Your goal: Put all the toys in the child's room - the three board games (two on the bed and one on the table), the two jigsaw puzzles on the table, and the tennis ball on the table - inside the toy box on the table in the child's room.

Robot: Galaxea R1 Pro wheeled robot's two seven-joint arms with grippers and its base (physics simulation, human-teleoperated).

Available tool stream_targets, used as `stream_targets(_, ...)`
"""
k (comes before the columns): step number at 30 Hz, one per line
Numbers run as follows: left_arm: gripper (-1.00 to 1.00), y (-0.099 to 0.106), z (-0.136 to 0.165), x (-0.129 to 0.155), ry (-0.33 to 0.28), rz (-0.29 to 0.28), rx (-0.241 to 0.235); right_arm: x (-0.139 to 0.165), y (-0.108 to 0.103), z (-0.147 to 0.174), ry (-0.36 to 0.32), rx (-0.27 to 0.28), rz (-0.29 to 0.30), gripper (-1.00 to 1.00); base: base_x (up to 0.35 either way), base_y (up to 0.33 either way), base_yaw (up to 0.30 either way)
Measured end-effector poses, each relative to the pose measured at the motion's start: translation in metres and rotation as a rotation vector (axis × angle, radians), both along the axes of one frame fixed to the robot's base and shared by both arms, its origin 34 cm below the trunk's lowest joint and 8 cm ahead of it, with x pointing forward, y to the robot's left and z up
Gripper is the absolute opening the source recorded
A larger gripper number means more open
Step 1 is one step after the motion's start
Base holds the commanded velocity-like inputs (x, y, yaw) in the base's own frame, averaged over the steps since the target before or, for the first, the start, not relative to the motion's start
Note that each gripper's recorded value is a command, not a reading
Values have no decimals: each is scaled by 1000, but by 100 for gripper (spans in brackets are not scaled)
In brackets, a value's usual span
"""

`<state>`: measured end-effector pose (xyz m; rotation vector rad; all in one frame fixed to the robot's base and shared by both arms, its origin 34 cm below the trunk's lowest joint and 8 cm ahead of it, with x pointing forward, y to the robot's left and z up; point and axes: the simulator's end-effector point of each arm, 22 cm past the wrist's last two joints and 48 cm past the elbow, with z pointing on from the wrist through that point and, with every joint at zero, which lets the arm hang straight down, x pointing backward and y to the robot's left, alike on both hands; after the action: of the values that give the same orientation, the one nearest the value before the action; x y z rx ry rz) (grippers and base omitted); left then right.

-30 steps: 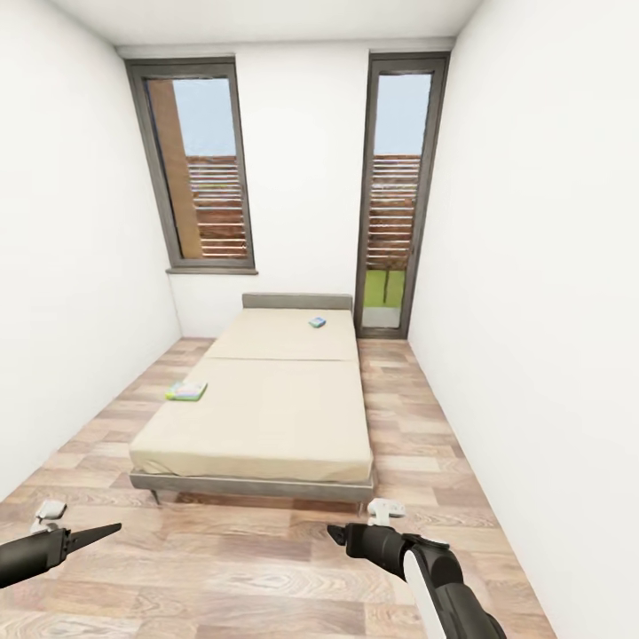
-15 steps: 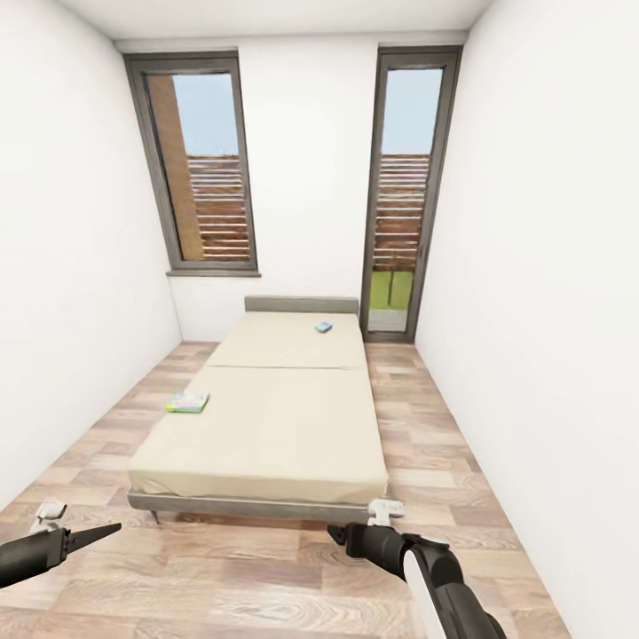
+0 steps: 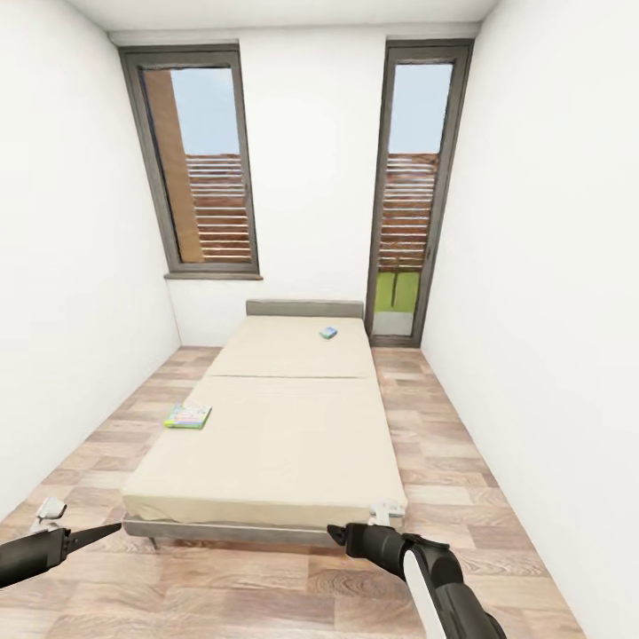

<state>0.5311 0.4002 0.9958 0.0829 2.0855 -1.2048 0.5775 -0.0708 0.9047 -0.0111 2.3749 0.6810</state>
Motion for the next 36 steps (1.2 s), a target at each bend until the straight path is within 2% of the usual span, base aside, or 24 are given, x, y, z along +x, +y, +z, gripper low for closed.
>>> stream_targets(11,100,0,1,0,-3,0,-1,0,0,2,-3,0,0,100,240,203,-223)
stream_targets(22,100,0,3,0,-7,0,0,1,0,4,-8,0,0,100,127,261,-250)
stream_targets(36,100,0,4,0,-9,0,-1,1,0,4,-9,0,0,100,17,287,-49)
